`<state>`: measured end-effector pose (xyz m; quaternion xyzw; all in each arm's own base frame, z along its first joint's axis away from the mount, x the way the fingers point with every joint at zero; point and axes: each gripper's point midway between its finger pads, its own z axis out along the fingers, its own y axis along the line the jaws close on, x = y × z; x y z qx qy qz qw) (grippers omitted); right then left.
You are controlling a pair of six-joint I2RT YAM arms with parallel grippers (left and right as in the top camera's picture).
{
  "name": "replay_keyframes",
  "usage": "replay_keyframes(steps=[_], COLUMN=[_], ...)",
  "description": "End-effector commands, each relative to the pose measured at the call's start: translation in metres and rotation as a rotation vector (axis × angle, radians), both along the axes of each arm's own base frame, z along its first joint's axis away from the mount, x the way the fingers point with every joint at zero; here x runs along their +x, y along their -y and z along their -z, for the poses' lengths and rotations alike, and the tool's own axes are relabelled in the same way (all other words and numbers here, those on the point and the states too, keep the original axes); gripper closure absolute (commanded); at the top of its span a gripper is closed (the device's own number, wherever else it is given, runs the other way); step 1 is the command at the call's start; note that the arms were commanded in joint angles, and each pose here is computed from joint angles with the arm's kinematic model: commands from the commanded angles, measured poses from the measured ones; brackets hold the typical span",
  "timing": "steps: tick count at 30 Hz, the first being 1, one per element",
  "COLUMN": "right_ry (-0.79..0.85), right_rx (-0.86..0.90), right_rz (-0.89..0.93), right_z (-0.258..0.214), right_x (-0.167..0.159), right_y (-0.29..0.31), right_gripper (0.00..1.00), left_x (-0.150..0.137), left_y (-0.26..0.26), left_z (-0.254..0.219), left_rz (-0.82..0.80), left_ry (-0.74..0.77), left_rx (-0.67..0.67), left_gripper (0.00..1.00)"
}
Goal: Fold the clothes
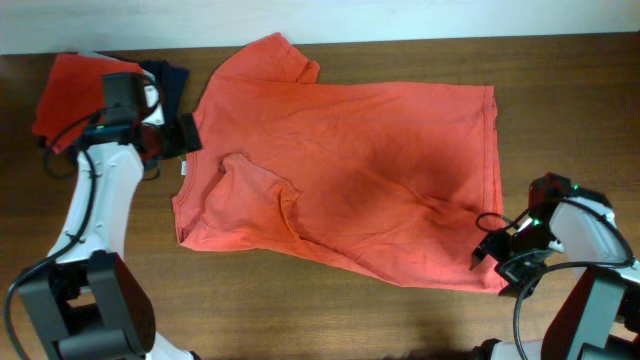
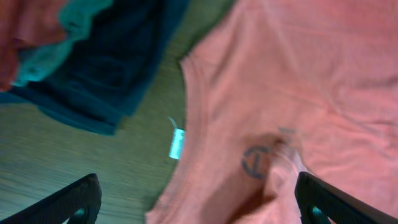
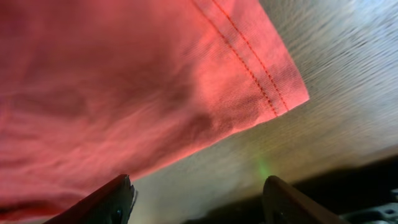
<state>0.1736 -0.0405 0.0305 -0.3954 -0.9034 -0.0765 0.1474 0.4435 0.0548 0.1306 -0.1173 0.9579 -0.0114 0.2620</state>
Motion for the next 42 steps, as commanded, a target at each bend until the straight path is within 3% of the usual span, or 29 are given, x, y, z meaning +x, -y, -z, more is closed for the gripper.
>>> replay_keyframes(steps=[1,13,23,26,30,32,37,42], right_ry=[-0.025,-0.054,0.006,0.017,0.01,0.012,0.022,0.029], right_rx=[-0.006,-0.063,-0.132,-0.147,-0.198,-0.196,-0.192,-0.187], right_rz=[0.073,0.128,0.118,0.116,0.103,0.093,0.069,0.054], right_z=[0.009,0.023,0.041,0.042,0.043,0.043,0.043,0.043], right_x=[-0.006,-0.016,-0.01,-0.007,-0.008,-0.008,-0.007,-0.006], right_y=[-0.003,0.002,0.013,0.016,0.025,0.025,0.026,0.025], right_gripper=[0.28,0.29,0.3,0.36,0.54,0.59,0.71,0.85], left_x=[0.005,-0.003,-0.003,-0.003,-0.008,-0.014,-0.033,-0.051], left_y=[-0.012,-0.063,-0.069,-0.072,-0.073,-0.072,-0.063,-0.025], left_z=[-0.012,-0.014,-0.015,-0.015,-0.012,-0.008,0.003,0.01], left_rz=[-0.027,-0.14,-0.153,-0.164,-0.171,-0.188,-0.277,-0.216], left_ry=[0.047,0.062,0.069,0.067,0.043,0.016,-0.067,-0.16], left_rx=[-0.029,-0.024,-0.021,-0.004,0.002,-0.013,-0.095,-0.287], left_gripper=[0.01,0.01,0.01,0.01,0.01,0.01,0.01,0.01])
